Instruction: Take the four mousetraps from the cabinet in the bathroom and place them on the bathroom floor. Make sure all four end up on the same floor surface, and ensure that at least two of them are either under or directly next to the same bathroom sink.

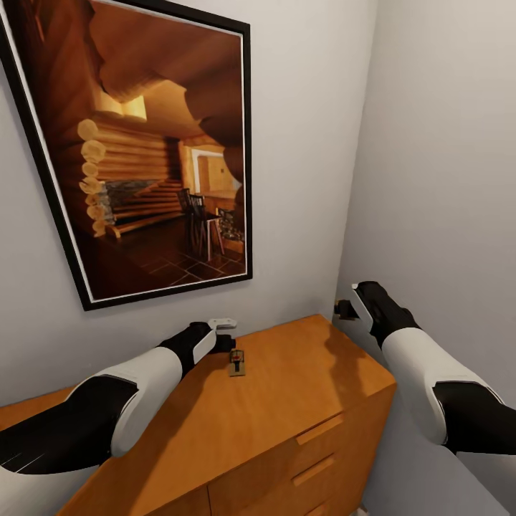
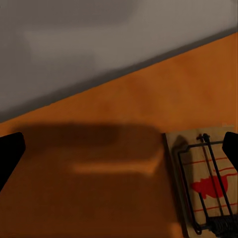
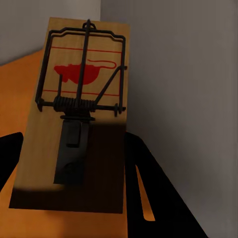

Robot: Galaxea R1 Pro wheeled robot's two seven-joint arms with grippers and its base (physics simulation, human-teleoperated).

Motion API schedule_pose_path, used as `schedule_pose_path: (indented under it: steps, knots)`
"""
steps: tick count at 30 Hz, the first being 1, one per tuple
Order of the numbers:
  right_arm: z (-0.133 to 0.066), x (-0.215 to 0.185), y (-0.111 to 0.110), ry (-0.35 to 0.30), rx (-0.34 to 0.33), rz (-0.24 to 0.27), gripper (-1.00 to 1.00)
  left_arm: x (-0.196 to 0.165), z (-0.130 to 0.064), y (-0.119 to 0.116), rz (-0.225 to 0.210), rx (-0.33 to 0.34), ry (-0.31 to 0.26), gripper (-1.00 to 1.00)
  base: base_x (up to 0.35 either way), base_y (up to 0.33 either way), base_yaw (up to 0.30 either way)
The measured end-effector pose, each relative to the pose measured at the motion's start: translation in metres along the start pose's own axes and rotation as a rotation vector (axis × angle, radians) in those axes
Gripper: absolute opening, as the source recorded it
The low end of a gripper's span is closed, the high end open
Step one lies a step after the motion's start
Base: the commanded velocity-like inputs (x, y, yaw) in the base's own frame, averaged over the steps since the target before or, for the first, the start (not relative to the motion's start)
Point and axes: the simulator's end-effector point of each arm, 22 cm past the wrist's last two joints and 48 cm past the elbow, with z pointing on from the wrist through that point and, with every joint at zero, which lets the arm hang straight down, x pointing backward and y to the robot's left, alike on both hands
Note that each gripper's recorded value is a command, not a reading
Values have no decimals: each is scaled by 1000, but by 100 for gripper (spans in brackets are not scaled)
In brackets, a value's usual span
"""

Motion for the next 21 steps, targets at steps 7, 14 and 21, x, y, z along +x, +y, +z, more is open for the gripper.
schedule_pose_path:
  steps: [7,14,21]
  knots:
    - [0,0,1,0,-1,0,-100,0,0,-1,-1,3,-1,100,0,0,0]
    - [-1,-1,-1,-3,3,2,-100,-2,-1,-1,0,4,-6,100,0,0,-93]
    - [-3,-3,-2,-9,6,2,-100,-4,-3,-2,-1,6,-13,100,0,0,-166]
